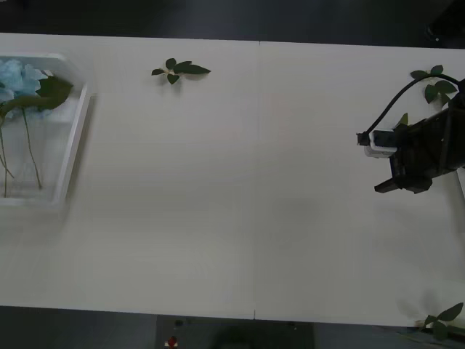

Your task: Put the red flowers into the right box and the blue flowers into the left box

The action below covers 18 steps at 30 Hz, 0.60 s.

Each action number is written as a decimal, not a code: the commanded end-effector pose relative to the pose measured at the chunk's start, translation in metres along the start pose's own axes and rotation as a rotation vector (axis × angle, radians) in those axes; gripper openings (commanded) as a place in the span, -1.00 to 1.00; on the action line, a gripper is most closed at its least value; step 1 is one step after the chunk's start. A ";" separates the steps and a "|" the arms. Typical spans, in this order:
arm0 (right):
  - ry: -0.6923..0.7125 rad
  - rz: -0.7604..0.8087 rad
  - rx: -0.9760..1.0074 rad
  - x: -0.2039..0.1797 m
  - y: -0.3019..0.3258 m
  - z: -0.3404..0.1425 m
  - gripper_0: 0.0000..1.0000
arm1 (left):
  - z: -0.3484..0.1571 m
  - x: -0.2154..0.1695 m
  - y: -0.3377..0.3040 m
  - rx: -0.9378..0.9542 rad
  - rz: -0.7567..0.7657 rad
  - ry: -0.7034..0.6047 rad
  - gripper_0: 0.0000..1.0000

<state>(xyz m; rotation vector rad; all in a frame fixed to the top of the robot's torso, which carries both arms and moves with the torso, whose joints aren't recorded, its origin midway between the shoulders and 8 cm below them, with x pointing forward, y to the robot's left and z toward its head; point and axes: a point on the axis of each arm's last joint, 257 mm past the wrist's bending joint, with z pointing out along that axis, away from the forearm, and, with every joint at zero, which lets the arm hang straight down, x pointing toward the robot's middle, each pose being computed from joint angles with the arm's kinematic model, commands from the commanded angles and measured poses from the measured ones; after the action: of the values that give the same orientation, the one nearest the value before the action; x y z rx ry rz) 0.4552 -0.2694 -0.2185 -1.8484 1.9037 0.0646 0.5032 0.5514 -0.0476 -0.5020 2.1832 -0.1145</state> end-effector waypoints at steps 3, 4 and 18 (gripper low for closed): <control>0.021 -0.010 0.038 0.006 -0.013 -0.015 0.40 | 0.024 -0.026 0.010 0.023 -0.066 -0.139 -1.00; 0.021 -0.010 0.038 0.006 -0.013 -0.015 0.41 | 0.026 -0.025 0.012 0.023 -0.076 -0.143 -1.00; 0.021 -0.010 0.038 0.006 -0.013 -0.015 0.40 | 0.084 -0.004 -0.011 0.089 -0.184 -0.257 -1.00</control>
<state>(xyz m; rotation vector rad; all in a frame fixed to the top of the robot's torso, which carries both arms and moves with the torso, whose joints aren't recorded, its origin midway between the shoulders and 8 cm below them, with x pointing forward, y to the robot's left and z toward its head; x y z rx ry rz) 0.4552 -0.2694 -0.2185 -1.8484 1.9037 0.0646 0.5668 0.5450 -0.1162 -0.6375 1.9317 -0.2368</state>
